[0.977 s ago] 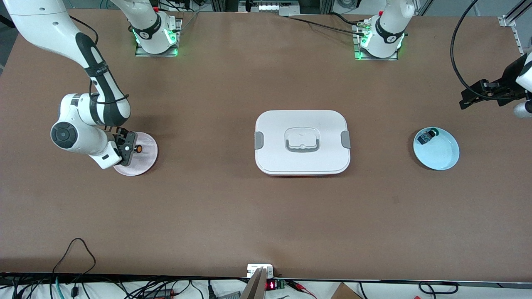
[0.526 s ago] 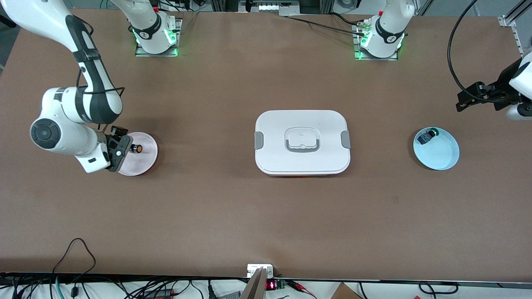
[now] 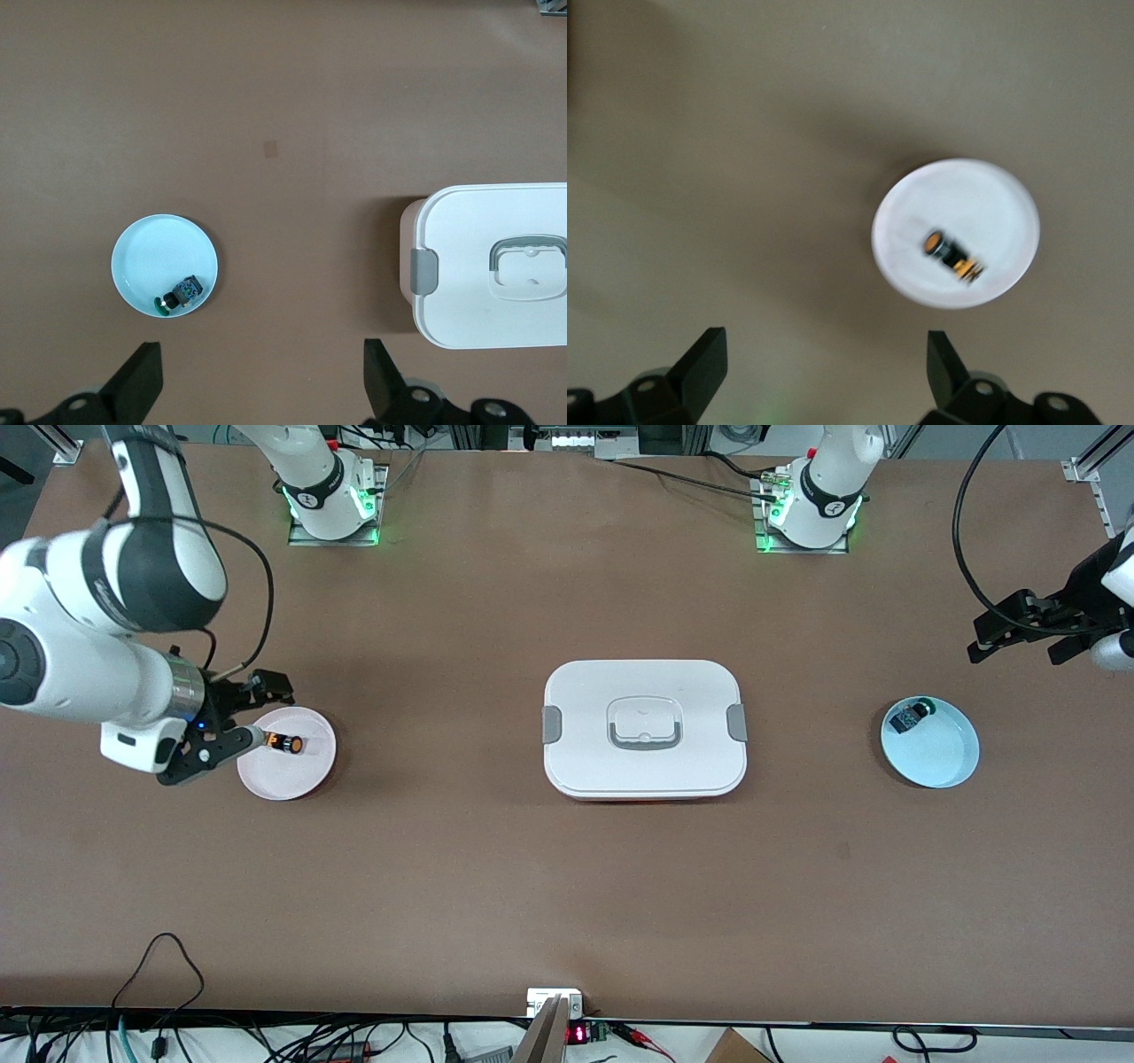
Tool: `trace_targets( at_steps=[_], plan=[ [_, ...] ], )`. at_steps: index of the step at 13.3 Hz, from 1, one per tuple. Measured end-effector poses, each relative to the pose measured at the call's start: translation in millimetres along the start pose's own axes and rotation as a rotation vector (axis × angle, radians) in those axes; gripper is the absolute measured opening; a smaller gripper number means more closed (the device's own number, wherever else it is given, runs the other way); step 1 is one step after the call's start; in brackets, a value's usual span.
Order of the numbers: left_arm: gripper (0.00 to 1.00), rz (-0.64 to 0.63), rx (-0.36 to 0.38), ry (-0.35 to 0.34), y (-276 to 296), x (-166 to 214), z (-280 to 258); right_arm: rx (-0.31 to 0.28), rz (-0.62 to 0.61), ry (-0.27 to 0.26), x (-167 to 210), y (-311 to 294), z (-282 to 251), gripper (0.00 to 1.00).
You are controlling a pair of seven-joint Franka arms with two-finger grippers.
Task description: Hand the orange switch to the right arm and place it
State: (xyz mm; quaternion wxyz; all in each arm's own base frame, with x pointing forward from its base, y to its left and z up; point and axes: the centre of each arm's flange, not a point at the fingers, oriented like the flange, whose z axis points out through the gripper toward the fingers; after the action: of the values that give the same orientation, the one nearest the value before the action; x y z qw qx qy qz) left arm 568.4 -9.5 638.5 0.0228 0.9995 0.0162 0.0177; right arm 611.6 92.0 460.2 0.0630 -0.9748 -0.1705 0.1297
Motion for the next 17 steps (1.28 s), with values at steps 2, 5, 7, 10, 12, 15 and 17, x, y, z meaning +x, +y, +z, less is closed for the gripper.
trace_targets(
  at_steps=[2,5,7,10,12,15,17],
  plan=[
    [1.0,-0.096,0.0,0.0,-4.1,0.2,-0.1,0.039,0.112,-0.019,-15.9,-12.0,-28.7,1.0],
    [1.0,-0.176,0.001,-0.002,-6.0,0.6,0.7,-0.081,0.135,-0.001,-47.2,-33.5,-91.8,1.0],
    [1.0,-0.188,0.009,-0.003,-8.9,1.2,1.8,-0.22,0.161,0.071,-66.8,-40.6,-133.2,1.0],
    [1.0,-0.259,0.015,-0.003,-9.5,1.6,2.7,-0.234,0.249,0.152,-82.9,-0.4,-157.6,1.0],
    [1.0,-0.309,0.015,-0.006,-6.1,2.2,4.4,-0.155,0.309,0.153,-93.3,32.1,-155.2,1.0],
    [1.0,-0.319,0.022,-0.026,-7.5,6.4,3.5,-0.115,0.348,0.111,-105.8,53.8,-135.6,1.0],
    [1.0,-0.324,0.029,-0.041,-10.6,17.8,-2.0,-0.111,0.345,0.094,-114.2,48.8,-122.4,1.0]
  ],
)
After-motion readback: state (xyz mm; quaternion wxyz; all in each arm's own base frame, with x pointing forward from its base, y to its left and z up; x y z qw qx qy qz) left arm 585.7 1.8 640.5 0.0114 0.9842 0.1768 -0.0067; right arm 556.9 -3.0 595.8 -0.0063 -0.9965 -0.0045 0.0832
